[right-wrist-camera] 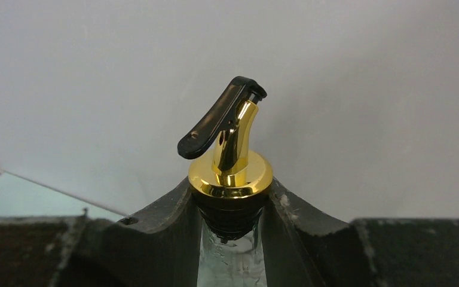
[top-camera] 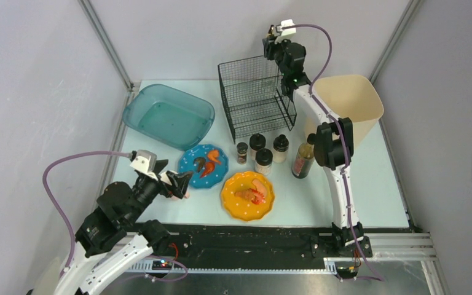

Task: Clear the kitchen counter

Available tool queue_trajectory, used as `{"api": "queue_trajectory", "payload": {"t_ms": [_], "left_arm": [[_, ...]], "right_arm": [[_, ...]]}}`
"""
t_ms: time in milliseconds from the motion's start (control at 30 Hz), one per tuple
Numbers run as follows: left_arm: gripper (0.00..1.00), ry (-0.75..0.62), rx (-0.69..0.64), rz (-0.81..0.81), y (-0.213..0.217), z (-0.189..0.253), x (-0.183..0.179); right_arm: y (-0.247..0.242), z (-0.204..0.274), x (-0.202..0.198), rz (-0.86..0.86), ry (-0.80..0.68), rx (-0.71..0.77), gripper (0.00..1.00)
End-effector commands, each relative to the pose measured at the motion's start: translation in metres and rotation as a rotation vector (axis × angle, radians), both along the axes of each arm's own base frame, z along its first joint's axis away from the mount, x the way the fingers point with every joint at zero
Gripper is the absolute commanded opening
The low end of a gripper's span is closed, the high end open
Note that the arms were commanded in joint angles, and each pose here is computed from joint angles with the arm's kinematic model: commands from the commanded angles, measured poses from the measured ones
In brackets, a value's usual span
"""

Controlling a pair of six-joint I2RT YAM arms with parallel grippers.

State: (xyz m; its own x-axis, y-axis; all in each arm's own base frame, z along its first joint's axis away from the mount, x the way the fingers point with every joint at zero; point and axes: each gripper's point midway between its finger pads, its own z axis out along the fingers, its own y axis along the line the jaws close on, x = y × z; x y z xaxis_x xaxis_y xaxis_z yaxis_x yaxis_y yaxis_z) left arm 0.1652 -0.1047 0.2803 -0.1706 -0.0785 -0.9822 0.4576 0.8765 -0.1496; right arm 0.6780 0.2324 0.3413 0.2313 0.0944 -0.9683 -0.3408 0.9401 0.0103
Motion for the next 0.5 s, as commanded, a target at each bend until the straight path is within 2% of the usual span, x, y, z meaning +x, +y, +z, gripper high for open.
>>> {"api": "queue_trajectory", "payload": {"t_ms": [0,167,400,433,467], "left_arm": [[0.98,-0.029,0.006,0.009,0.002,0.004,0.003],[0.98,-0.026,0.008,0.009,0.001,0.003,0.003],[0.98,-0.026,0.008,0.004,0.000,0.003,0.003],[0.98,-0.027,0.007,0.002,0.000,0.004,0.002],[0.98,-0.027,0.007,0.003,0.001,0.003,0.003]], "right_arm": [[-0.004,0.058,-0.019,-0.019,-0.157,0.029,0.00],[-0.014,0.032,-0.014,-0.056,-0.105,0.039,0.00],[-0.019,0.020,-0.020,-0.054,-0.075,0.045,0.00],[-0.019,0.016,-0.020,-0.055,-0.065,0.042,0.02],[-0.019,0.018,-0.022,-0.056,-0.067,0.045,0.11]]}}
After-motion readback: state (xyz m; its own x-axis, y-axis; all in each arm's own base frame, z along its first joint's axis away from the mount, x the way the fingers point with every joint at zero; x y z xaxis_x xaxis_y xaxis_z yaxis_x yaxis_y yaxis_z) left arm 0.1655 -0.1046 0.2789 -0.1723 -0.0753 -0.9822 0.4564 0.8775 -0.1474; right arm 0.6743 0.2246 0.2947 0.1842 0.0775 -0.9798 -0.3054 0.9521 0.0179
